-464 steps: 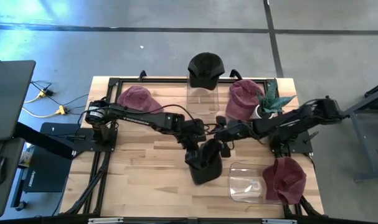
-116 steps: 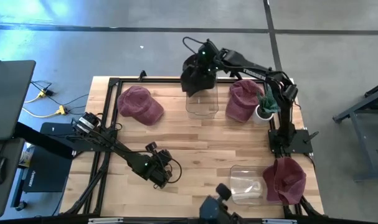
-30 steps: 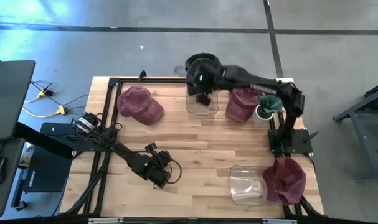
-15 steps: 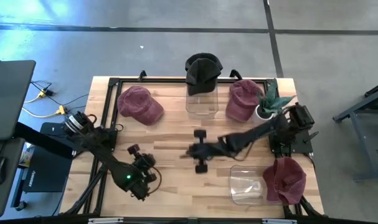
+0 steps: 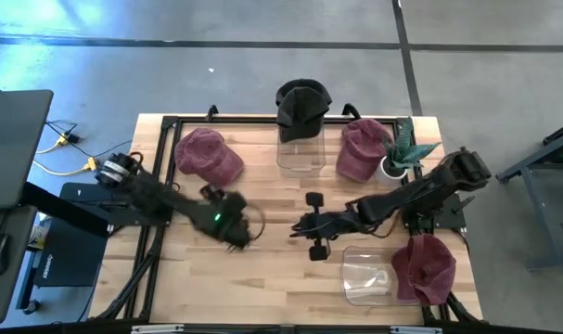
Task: Pick & Place hat
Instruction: Put the left red cap into the bottom transparent bin
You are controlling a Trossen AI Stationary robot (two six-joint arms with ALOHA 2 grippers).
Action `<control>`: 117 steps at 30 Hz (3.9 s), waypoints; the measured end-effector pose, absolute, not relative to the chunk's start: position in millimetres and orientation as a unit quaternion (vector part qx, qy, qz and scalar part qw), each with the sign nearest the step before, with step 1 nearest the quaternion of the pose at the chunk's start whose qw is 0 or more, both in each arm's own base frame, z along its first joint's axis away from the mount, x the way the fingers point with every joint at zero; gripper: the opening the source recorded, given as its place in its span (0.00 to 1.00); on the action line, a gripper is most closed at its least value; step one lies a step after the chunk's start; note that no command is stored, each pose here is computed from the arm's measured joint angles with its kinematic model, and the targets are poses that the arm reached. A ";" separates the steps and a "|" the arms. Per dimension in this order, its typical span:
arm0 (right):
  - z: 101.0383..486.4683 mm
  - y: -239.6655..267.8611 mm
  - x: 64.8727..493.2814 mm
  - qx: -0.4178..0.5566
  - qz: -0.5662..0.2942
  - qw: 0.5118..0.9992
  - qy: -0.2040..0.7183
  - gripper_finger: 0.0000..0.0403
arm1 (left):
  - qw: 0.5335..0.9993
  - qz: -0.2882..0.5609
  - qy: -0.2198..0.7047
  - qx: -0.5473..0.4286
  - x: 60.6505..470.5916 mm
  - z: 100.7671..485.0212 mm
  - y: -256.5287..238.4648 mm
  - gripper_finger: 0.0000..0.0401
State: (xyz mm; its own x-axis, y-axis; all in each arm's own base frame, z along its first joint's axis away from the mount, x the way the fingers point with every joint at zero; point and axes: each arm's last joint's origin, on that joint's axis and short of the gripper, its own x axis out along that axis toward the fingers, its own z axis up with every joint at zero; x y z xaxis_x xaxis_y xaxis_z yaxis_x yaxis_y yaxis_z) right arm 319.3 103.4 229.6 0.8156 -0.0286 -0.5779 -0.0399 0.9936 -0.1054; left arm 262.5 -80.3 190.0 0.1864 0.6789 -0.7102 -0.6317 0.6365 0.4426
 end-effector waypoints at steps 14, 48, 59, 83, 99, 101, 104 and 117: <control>269.5 106.6 244.2 -0.049 -0.040 0.982 0.176 0.03 | 0.659 0.463 0.588 0.076 286.2 135.5 7.3 0.77; 269.6 100.1 228.5 -0.024 -0.021 0.991 0.127 0.03 | 0.837 0.296 0.458 -0.045 243.1 332.4 -95.3 0.01; 268.7 100.2 228.3 -0.021 -0.019 0.991 0.132 0.03 | 0.952 0.273 0.096 -0.101 167.8 307.1 -98.8 0.00; 266.4 98.1 231.3 -0.035 -0.003 0.994 0.103 0.03 | 0.952 0.040 -0.290 -0.088 175.7 229.4 -17.9 0.00; 242.1 102.2 267.4 -0.031 0.023 0.996 0.076 0.45 | 0.940 -0.045 -0.330 -0.069 232.7 269.3 -31.7 0.00; 236.3 101.3 282.3 -0.021 0.001 0.999 0.028 0.50 | 0.937 -0.054 -0.341 -0.058 234.9 276.0 -32.7 0.00; 230.0 98.6 299.4 -0.009 -0.017 0.998 -0.061 0.55 | 0.939 -0.054 -0.337 -0.045 240.2 280.5 -33.8 0.00; 237.2 88.2 318.7 0.011 -0.033 0.976 -0.214 0.49 | 0.951 -0.031 -0.306 -0.036 265.1 268.7 -36.2 0.00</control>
